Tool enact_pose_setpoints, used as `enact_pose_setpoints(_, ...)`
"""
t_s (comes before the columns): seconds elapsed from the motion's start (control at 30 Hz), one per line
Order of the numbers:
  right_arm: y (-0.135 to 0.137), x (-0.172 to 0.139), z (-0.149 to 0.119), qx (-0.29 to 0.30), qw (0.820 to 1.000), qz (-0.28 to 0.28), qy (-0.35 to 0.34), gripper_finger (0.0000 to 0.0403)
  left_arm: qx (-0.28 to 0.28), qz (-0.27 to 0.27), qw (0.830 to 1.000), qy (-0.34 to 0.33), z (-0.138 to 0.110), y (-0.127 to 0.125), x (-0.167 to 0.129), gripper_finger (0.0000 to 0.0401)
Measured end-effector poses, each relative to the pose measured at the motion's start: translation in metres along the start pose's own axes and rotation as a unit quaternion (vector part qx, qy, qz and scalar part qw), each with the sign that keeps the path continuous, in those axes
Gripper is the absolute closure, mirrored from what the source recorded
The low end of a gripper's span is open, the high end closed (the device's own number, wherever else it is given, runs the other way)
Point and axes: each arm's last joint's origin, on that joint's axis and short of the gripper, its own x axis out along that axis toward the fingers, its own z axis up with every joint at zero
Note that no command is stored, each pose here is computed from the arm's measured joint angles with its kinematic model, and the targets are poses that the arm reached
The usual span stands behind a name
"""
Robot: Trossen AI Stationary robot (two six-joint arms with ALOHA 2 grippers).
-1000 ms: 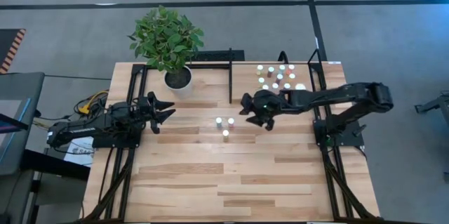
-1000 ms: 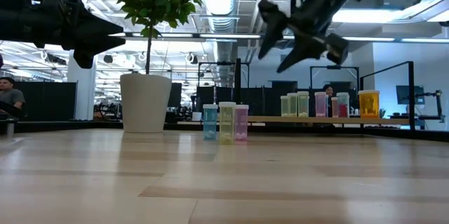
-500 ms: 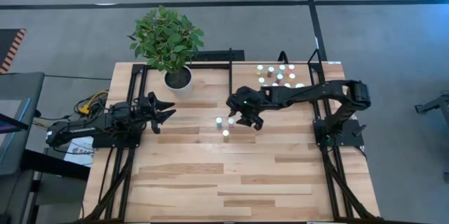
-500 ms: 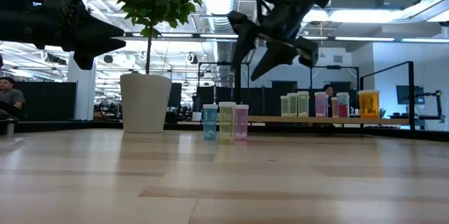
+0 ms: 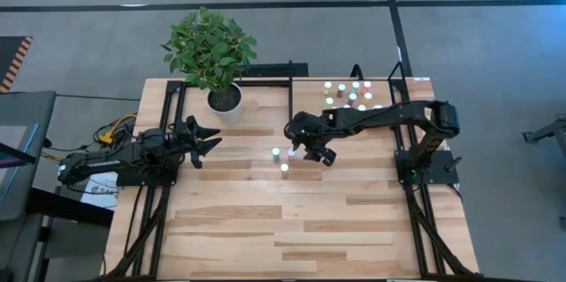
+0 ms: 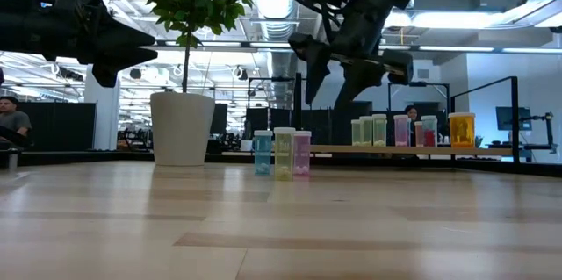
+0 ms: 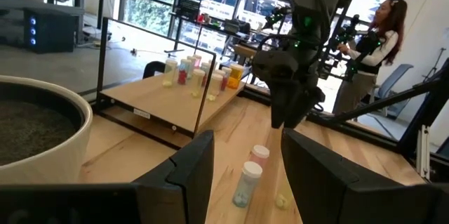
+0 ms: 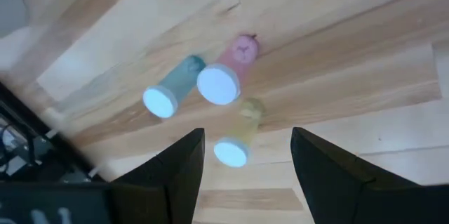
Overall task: Pick and place medicine bottles onto shelf by color
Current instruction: Put the pink pill bottle on the shelf
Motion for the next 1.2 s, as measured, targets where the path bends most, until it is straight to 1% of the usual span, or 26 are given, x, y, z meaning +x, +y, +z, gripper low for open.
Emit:
enact_pose_setpoints(0.13,0.002,0.0,0.0,0.001,1.0,0.011,-0.003,0.0168,0.0,0.0,1.0,0.0,0.0,0.0,0.0,0.0248)
enact_pose_setpoints(0.27,0.003,0.012,0.002,0.01,1.0,-0.009,-0.014,0.0168,0.0,0.0,1.0,0.0,0.0,0.0,0.0,0.0248)
enact_pose_setpoints(0.3,0.005,0.015,0.001,0.01,1.0,-0.016,-0.016,0.0168,0.0,0.0,1.0,0.0,0.0,0.0,0.0,0.0248)
enact_pose_setpoints(0.37,0.013,0.019,-0.003,0.004,1.0,-0.008,-0.009,0.0168,0.0,-0.001,1.0,-0.001,0.0,0.0,0.0,0.0248)
enact_pose_setpoints(0.4,0.016,0.02,-0.004,0.001,1.0,-0.02,-0.007,0.0168,0.0,-0.001,1.0,-0.001,0.0,0.0,0.0,0.0248)
enact_pose_setpoints(0.53,0.026,0.023,-0.006,-0.026,0.997,-0.063,-0.023,0.0168,0.0,0.0,1.0,0.001,0.0,0.0,0.0,0.0248)
enact_pose_setpoints(0.63,0.037,0.023,-0.006,-0.049,0.996,-0.073,-0.029,0.0168,0.001,0.002,1.0,0.006,-0.001,0.0,0.001,0.0248)
enact_pose_setpoints(0.7,0.04,0.028,-0.004,-0.063,0.994,-0.088,-0.034,0.0168,0.001,0.002,1.0,0.006,-0.001,0.0,0.001,0.0248)
enact_pose_setpoints(0.8,0.047,0.034,-0.003,-0.086,0.991,-0.095,-0.033,0.0168,0.001,0.003,1.0,0.009,-0.002,0.0,0.001,0.0248)
enact_pose_setpoints(0.9,0.049,0.034,-0.004,-0.109,0.987,-0.112,-0.027,0.0168,0.001,0.003,1.0,0.008,-0.001,0.0,0.001,0.0248)
enact_pose_setpoints(1.2,0.047,0.032,-0.001,-0.176,0.976,-0.125,-0.026,0.0168,0.001,0.004,1.0,0.008,-0.001,0.0,0.001,0.0248)
